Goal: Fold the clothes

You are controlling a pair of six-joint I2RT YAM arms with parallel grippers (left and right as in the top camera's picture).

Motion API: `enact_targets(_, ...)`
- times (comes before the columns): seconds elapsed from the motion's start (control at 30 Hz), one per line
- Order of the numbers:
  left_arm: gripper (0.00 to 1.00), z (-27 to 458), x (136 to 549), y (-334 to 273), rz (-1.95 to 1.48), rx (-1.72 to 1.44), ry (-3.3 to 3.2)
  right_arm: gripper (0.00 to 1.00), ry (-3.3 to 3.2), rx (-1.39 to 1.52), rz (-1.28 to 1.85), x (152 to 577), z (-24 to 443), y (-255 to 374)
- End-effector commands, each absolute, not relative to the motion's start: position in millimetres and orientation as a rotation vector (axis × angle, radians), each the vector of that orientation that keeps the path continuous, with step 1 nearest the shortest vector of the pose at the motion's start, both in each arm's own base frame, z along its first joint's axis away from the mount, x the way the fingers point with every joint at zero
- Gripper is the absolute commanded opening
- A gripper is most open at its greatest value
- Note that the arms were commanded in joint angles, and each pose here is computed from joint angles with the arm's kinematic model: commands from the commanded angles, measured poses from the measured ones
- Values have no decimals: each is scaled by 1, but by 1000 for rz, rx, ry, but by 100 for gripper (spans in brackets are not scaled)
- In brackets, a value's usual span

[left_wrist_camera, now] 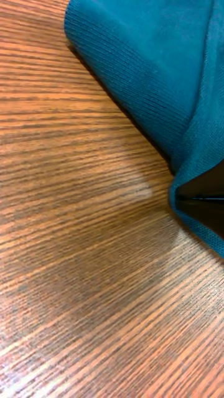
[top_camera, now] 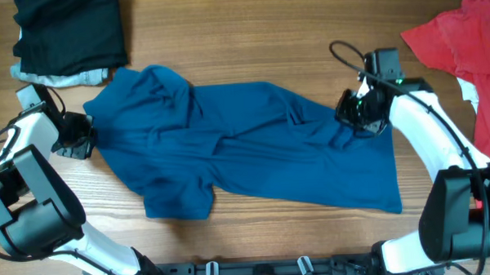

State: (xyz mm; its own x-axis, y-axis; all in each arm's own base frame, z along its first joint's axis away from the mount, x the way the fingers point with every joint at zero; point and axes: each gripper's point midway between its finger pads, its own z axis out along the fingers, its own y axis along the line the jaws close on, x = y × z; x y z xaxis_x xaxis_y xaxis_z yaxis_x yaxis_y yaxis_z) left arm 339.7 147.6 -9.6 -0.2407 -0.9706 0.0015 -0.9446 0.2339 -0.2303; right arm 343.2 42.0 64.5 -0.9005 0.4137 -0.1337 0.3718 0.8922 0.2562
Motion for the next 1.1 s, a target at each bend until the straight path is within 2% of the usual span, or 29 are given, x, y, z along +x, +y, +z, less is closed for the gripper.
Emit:
enact_targets(0.0, 4, -60, 264, 142, -7, -2076, 2477, 4, 2861, 524, 286, 355, 102, 36)
enact_targets(0.07, 4, -52, 264, 141, -18, -2074, 2470, 4, 2840, 510, 196, 355, 129, 25)
enact_targets(0.13, 4, -43, 265, 141, -25, -2066, 2462, 4, 2866, 498, 229, 345, 134, 30)
enact_targets(0.2, 4, -35, 266, 142, -29, -2072, 2437, 5, 2989, 415, 336, 319, 119, 46)
enact_targets(0.27, 4, -28, 267, 143, -34, -2083, 2407, 4, 3092, 497, 324, 291, 93, 47)
enact_targets(0.37, 4, -25, 267, 146, -21, -2076, 2396, 4, 3118, 640, 313, 272, 59, 45)
enact_targets(0.47, 4, -25, 263, 157, 29, -2089, 2366, 4, 3144, 714, 284, 259, 46, 42)
enact_targets(0.53, 4, -25, 260, 165, 28, -2112, 2338, 4, 3130, 861, 157, 250, 38, 22)
enact_targets(0.63, 4, -25, 254, 174, 22, -2123, 2330, 4, 3077, 1041, 109, 244, 30, -9)
enact_targets(0.83, 4, -25, 259, 170, -45, -2078, 2365, 4, 3056, 1058, 128, 242, 23, -29)
enact_targets(0.93, 4, -19, 283, 154, -289, -1827, 2492, 5, 3004, 1091, 117, 250, 22, -32)
enact_targets(1.07, 4, 18, 292, 157, -301, -1661, 2473, 6, 2993, 1111, 70, 250, 22, -37)
